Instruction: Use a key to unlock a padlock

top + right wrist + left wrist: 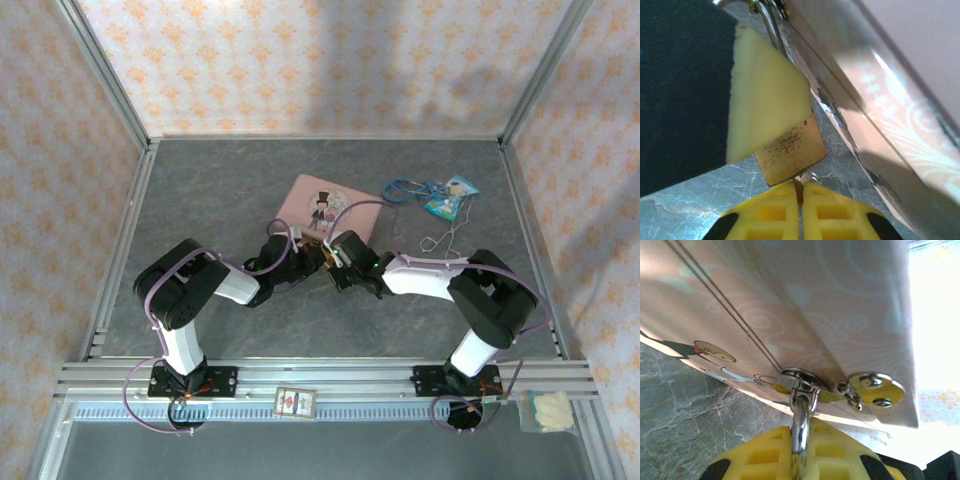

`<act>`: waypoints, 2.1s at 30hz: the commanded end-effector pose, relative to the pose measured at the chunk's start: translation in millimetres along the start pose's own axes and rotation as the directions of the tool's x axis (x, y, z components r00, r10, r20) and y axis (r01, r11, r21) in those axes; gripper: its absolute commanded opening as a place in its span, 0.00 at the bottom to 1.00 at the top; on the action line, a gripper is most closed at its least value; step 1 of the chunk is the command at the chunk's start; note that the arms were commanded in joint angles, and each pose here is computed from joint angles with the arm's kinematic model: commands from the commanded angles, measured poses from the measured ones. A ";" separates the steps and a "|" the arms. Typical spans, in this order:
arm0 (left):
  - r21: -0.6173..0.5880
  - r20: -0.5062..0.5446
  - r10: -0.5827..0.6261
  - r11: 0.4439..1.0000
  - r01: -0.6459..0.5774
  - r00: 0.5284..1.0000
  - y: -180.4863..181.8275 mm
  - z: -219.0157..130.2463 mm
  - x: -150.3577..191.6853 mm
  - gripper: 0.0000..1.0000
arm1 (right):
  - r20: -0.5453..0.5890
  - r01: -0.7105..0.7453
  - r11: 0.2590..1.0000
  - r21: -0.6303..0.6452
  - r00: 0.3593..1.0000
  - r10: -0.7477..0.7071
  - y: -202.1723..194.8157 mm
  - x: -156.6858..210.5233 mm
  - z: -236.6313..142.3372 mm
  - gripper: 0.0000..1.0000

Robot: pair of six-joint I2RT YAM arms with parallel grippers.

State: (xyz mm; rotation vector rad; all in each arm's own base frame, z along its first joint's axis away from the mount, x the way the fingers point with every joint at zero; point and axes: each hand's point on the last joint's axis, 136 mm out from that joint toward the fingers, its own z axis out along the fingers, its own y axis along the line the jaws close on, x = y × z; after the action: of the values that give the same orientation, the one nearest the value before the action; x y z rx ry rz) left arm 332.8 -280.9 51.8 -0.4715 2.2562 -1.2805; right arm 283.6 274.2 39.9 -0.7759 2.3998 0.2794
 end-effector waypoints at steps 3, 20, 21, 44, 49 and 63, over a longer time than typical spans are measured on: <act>0.060 -0.069 -0.004 0.998 0.009 0.998 -13.3 -5.1 9.5 0.00 | 0.074 -0.020 1.000 0.015 0.997 0.018 -8.2 -18.7 -5.7 0.00; 0.057 -0.155 0.062 0.997 -0.054 0.986 -13.1 -8.7 8.5 0.00 | -0.017 -0.163 0.956 -0.244 0.986 0.164 -5.9 -17.1 -10.4 0.00; 0.059 -0.155 0.057 0.997 -0.049 0.986 -13.7 -9.1 6.9 0.00 | -0.010 -0.166 0.960 -0.227 0.986 0.168 -8.9 -16.7 -12.0 0.05; 0.131 -0.224 0.034 0.991 -0.004 0.974 -37.3 -10.4 10.9 0.00 | 0.072 -0.051 0.999 -0.006 0.996 0.052 -16.1 -25.1 -4.3 0.30; 0.145 -0.240 0.032 0.989 0.003 0.970 -39.8 -10.6 13.5 0.00 | 0.097 -0.059 0.998 -0.006 0.994 0.059 -15.7 -29.1 -3.7 0.24; 0.175 -0.257 0.140 0.980 -0.097 0.956 -34.4 -14.2 21.4 0.00 | 0.087 -0.170 0.938 -0.303 0.975 0.205 -12.8 -46.6 -20.4 0.00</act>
State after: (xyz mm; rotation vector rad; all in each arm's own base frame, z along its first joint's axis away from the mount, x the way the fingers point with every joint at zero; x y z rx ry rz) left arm 334.6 -281.0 65.9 -0.3535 2.3272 -1.4041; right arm 287.0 276.3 52.6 -0.7300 2.4209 0.5884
